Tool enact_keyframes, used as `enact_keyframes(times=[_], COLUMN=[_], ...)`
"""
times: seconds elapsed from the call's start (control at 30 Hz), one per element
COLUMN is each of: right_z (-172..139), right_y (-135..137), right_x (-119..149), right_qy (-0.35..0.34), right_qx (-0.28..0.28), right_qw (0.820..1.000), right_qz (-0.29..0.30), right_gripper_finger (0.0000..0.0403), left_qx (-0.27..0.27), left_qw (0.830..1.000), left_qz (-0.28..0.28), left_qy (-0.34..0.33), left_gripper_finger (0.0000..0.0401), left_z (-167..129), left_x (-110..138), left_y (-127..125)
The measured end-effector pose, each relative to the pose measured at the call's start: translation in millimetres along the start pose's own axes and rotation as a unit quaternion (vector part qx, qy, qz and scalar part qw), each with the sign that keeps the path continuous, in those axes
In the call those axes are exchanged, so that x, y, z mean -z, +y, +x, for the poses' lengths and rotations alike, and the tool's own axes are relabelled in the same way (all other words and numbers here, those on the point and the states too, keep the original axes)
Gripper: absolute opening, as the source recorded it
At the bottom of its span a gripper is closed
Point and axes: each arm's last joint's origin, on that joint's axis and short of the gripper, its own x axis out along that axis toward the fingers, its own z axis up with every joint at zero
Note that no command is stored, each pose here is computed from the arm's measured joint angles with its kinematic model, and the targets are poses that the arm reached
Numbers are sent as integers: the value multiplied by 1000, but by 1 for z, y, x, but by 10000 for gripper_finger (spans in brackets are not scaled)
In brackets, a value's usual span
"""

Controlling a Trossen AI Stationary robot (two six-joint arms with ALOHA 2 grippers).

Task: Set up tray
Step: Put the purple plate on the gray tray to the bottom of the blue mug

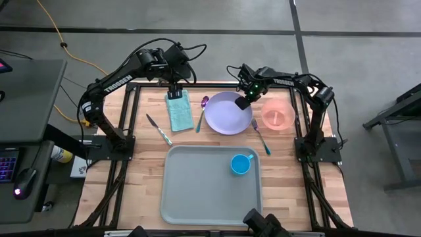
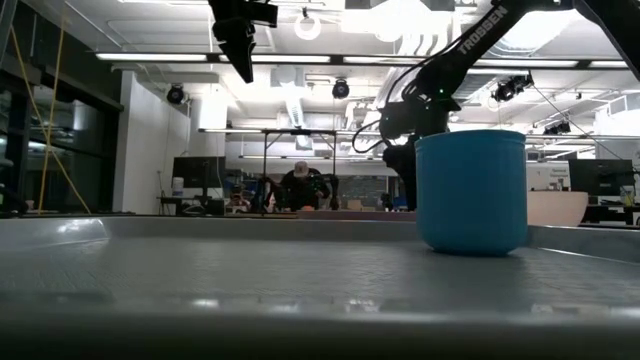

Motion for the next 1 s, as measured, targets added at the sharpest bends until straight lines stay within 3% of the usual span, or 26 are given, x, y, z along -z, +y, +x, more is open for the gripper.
enact_keyframes(times=[0.47, 0.77, 1.0], right_z=[13, 13, 13], right_y=[-2, -2, -2], right_x=[1, 0, 0], right_qy=[25, 23, 24], right_qx=[0, 3, 6], right_qw=[999, 1000, 1000], right_qz=[22, 15, 10], right_gripper_finger=[105, 12, 3], left_qx=[1, 1, 1], left_qw=[1000, 1000, 1000], left_qz=[1, 1, 1], left_qy=[2, 2, 2], left_gripper_finger=[294, 294, 294], left_z=[0, 0, 0], left_x=[0, 0, 0], left_y=[0, 0, 0])
